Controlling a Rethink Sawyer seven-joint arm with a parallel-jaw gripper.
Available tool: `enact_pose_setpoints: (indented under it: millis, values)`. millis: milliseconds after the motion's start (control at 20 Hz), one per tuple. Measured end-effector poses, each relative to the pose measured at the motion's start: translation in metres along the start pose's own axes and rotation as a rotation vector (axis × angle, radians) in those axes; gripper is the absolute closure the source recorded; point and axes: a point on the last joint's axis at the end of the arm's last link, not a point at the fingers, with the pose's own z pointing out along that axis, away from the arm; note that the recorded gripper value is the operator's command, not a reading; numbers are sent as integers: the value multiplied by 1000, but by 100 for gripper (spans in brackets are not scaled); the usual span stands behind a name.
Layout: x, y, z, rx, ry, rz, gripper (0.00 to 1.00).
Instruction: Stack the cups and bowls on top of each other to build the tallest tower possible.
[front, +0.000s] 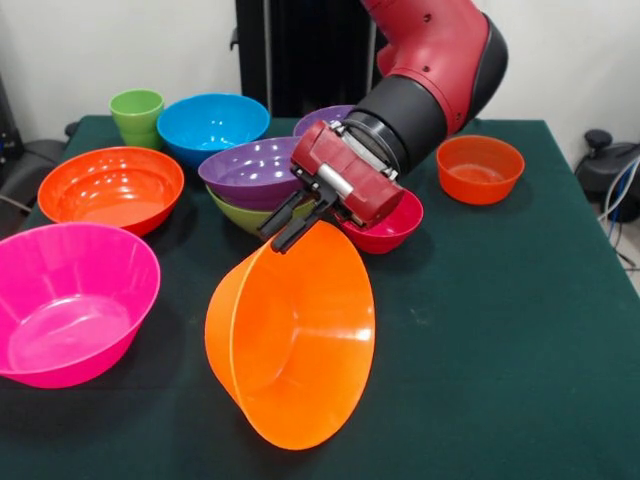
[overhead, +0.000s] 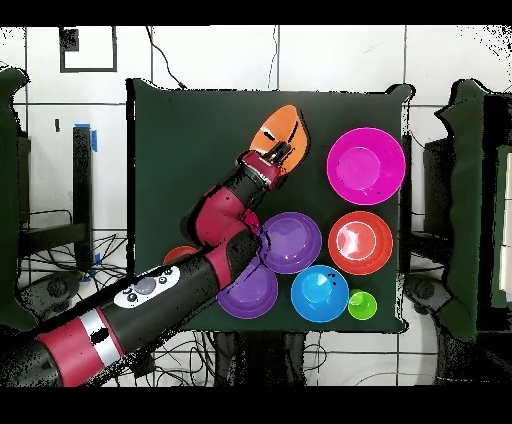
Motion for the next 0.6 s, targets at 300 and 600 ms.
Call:
enact_pose_setpoints:
  millis: [300, 600]
  values:
    - [1, -2, -1, 5, 0, 0, 100]
    - [1, 1, -3, 13, -9, 20, 100]
